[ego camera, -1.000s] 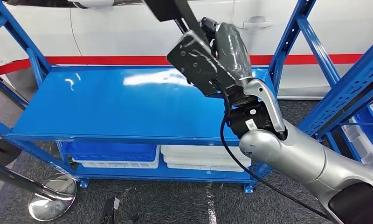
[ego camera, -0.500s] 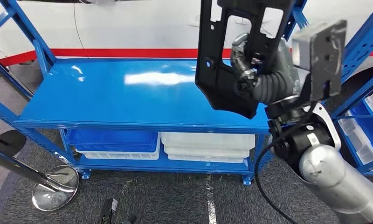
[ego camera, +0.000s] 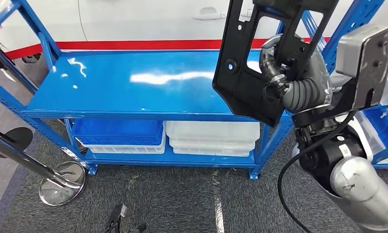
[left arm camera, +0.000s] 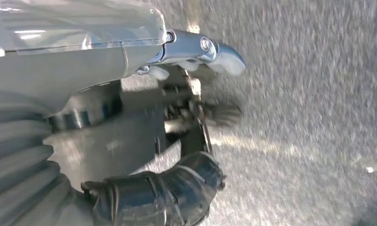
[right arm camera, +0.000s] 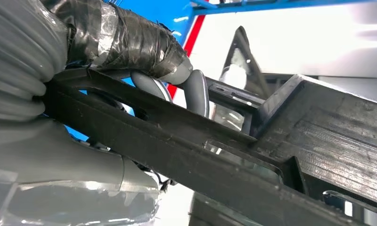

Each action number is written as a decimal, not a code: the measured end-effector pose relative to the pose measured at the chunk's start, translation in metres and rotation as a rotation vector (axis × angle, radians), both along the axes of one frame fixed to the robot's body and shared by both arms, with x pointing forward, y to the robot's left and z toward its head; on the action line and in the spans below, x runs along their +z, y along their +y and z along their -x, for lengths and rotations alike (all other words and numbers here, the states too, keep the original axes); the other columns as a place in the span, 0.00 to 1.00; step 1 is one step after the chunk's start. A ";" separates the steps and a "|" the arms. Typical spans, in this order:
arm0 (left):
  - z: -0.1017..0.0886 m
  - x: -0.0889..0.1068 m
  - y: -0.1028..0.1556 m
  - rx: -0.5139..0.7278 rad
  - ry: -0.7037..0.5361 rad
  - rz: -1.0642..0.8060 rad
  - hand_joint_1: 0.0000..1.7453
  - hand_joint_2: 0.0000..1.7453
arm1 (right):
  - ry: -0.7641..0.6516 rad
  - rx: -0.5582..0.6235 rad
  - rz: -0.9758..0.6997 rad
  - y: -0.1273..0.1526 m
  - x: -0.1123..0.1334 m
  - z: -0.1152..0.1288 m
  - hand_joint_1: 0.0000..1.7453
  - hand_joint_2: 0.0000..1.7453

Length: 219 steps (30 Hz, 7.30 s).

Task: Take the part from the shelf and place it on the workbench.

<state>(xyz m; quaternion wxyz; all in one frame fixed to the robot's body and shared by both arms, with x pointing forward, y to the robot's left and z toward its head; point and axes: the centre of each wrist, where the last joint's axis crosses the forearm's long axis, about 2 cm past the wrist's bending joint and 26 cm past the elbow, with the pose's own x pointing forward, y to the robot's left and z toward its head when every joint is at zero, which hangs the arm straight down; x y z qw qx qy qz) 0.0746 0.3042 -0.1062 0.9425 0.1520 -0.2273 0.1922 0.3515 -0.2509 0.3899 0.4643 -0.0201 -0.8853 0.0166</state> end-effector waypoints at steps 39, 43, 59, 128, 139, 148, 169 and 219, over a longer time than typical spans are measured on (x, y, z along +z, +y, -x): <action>-0.006 0.003 0.041 -0.090 0.107 0.010 0.00 1.00 | -0.009 -0.175 0.143 -0.032 -0.010 0.004 1.00 1.00; -0.005 0.003 0.043 -0.094 0.110 0.008 0.00 1.00 | -0.008 -0.178 0.142 -0.033 -0.010 0.004 1.00 1.00; -0.006 0.011 0.092 -0.149 0.210 -0.062 0.00 1.00 | -0.011 -0.180 0.181 -0.033 -0.013 0.005 1.00 1.00; 0.001 0.004 0.061 -0.237 0.152 -0.033 0.00 1.00 | -0.033 -0.310 0.207 -0.066 -0.033 0.044 1.00 1.00; -0.001 0.005 0.065 -0.244 0.095 -0.071 0.00 1.00 | -0.036 -0.300 0.206 -0.073 -0.040 0.050 1.00 1.00; 0.000 0.005 0.066 -0.239 0.092 -0.076 0.00 1.00 | -0.044 -0.296 0.220 -0.073 -0.040 0.054 1.00 1.00; -0.001 0.007 0.075 -0.203 0.079 -0.087 0.00 1.00 | -0.025 -0.277 0.212 -0.075 -0.052 0.061 1.00 1.00; -0.008 0.008 0.075 -0.275 0.106 -0.102 0.00 1.00 | -0.159 -0.252 0.298 -0.064 -0.024 0.074 1.00 1.00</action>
